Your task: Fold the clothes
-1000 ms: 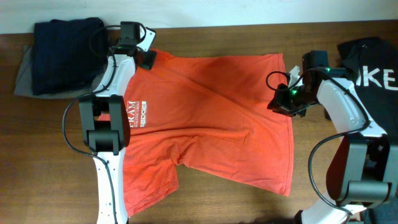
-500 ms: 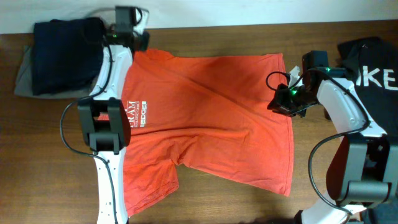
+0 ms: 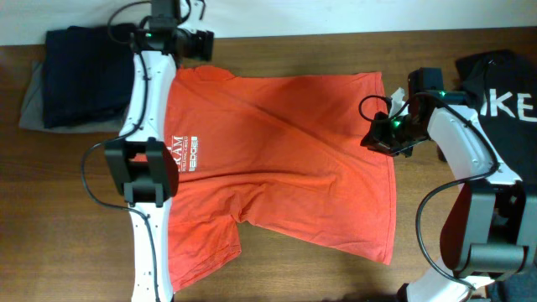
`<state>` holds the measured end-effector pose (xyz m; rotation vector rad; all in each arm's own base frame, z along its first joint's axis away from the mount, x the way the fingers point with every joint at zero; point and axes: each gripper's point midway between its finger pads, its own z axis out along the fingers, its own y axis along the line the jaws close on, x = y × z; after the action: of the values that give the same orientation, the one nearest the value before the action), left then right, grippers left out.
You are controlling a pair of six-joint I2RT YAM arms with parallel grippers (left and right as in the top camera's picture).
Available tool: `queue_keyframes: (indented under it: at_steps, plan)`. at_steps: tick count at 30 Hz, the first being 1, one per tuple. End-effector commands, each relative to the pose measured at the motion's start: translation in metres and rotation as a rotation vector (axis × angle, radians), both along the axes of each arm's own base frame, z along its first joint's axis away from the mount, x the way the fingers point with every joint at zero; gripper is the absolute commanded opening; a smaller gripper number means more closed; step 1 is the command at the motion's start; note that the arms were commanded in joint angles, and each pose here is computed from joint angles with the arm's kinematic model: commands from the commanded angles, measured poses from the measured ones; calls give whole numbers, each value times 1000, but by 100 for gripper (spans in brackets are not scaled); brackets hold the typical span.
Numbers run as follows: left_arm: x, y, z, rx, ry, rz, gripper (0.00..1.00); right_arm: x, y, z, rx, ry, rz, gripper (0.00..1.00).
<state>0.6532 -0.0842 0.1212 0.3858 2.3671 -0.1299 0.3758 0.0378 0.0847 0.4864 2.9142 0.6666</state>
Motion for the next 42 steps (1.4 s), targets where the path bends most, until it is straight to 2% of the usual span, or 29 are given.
queue_keyframes:
  at_steps: [1, 5, 10, 19, 27, 35, 36, 42]
  plan:
    - [-7, -39, -35, -46, 65, -74, 78, 4, 3, 2, 1, -9, 11, 23]
    - [-3, -54, -60, -32, 68, -75, 78, 0, 3, 1, 2, 7, 11, 23]
    - [-7, -42, -86, -7, 131, 56, 75, -4, 3, 1, 3, 25, 12, 23]
    - [-10, -18, -95, 53, 159, 211, 65, -4, 3, 1, 3, 24, 12, 23]
    - [-23, -16, -115, 76, 228, 214, 64, -4, 3, 1, 3, 24, 12, 23]
    - [-36, -11, -122, 100, 285, 220, 22, -4, 3, 1, 3, 24, 12, 23]
    - [-37, -9, -123, 110, 289, 226, 19, -4, 3, 1, 3, 24, 12, 23]
    - [-31, 5, -102, 193, 233, 283, 15, -4, 3, 1, 3, 24, 12, 23]
